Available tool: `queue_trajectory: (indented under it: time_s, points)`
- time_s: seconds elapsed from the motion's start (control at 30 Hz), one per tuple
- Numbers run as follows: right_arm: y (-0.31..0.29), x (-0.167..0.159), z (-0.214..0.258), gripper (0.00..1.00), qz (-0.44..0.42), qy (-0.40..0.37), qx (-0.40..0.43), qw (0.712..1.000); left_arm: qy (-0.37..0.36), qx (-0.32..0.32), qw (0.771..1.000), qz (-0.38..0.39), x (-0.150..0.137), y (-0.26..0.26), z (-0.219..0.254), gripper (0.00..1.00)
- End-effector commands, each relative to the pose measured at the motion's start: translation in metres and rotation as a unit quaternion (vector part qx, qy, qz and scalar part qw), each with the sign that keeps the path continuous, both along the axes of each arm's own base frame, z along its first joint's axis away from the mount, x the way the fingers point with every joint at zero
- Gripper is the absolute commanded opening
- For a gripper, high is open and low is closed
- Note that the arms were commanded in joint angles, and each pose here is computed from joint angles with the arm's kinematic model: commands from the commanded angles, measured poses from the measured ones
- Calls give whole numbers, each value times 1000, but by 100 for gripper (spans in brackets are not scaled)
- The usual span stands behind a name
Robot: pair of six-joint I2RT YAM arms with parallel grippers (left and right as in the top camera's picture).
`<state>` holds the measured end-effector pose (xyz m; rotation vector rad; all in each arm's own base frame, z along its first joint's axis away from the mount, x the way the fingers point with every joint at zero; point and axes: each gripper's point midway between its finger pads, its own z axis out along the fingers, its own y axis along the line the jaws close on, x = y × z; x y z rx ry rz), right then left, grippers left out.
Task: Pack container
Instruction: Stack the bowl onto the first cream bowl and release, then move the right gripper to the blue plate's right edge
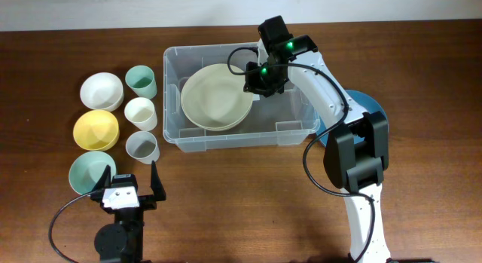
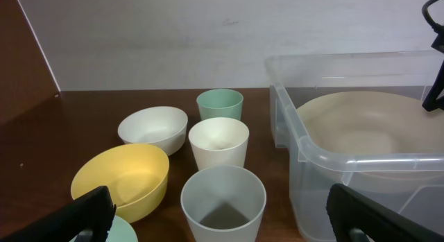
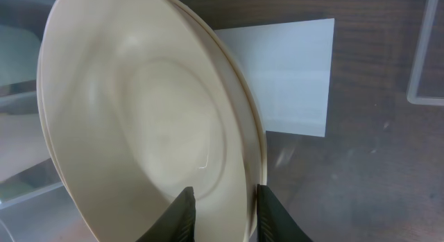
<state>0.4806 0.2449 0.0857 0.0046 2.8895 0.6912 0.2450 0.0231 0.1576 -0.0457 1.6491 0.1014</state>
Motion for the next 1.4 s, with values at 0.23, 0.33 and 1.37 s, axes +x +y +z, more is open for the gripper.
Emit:
queue_trajectory:
  time_s: [0.23,0.33,1.37]
  points:
    - [1,0,-5,4,-1,5,4,1000,1,7,1000,-2,0,0,-1,100]
    - [0,1,-5,4,-2,5,4,1000,1,7,1000,-2,0,0,-1,100]
    - [-219,21,177,45,-211,-137,-1,968,1,7,1000,-2,0,0,-1,100]
